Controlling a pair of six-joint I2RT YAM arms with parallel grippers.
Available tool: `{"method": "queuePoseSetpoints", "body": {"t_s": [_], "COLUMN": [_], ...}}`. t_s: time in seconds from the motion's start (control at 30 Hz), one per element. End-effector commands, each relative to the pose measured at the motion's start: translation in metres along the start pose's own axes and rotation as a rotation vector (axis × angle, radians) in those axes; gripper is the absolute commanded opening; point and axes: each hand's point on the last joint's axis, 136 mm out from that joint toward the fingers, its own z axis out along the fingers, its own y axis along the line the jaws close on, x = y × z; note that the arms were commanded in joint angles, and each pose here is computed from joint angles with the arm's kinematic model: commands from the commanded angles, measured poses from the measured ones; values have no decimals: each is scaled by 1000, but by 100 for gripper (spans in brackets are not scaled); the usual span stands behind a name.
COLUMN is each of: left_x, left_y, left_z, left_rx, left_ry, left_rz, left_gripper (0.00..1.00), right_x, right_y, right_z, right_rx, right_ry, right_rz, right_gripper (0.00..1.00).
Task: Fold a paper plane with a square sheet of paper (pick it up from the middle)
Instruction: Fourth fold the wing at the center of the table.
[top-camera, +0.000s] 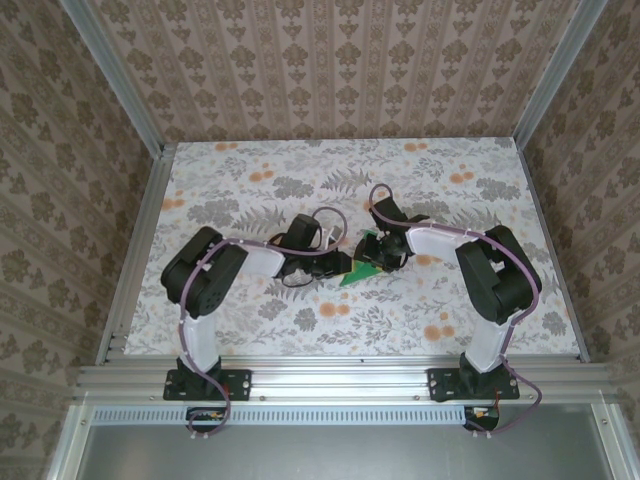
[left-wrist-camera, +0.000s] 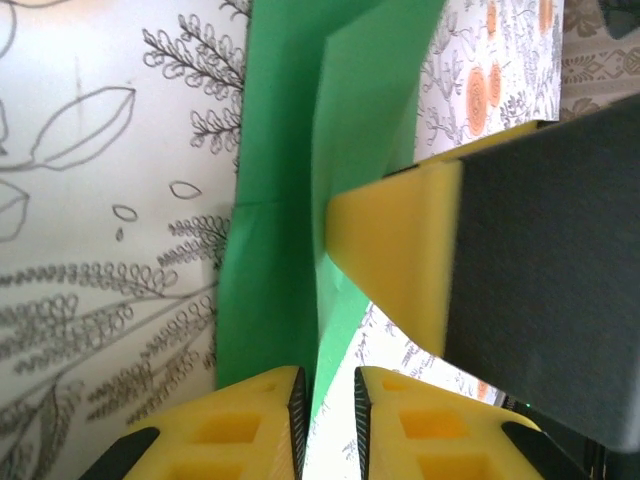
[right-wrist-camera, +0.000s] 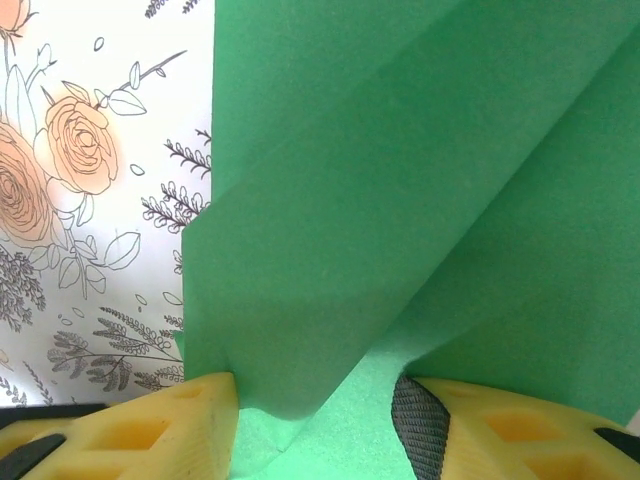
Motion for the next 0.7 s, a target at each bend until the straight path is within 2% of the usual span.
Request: {"method": "queuePoseSetpoints", "body": {"t_s": [0.0, 0.3, 0.67], "left_x": [-3, 2, 8], "left_y": [-10, 9, -13], "left_z": [-16, -26, -11], "left_rx": [-3, -140, -48], "left_ry": [-42, -98, -101], "left_rz": [55, 55, 80], "left_gripper": [24, 25, 20], "right_x": [42, 42, 45], "right_y": [-78, -81, -90], "right_z": [29, 30, 30], "right_rx": [281, 307, 377], "right_ry": [136, 144, 164], "right_rz": [52, 35, 48], "right_gripper": [53, 57, 60]}}
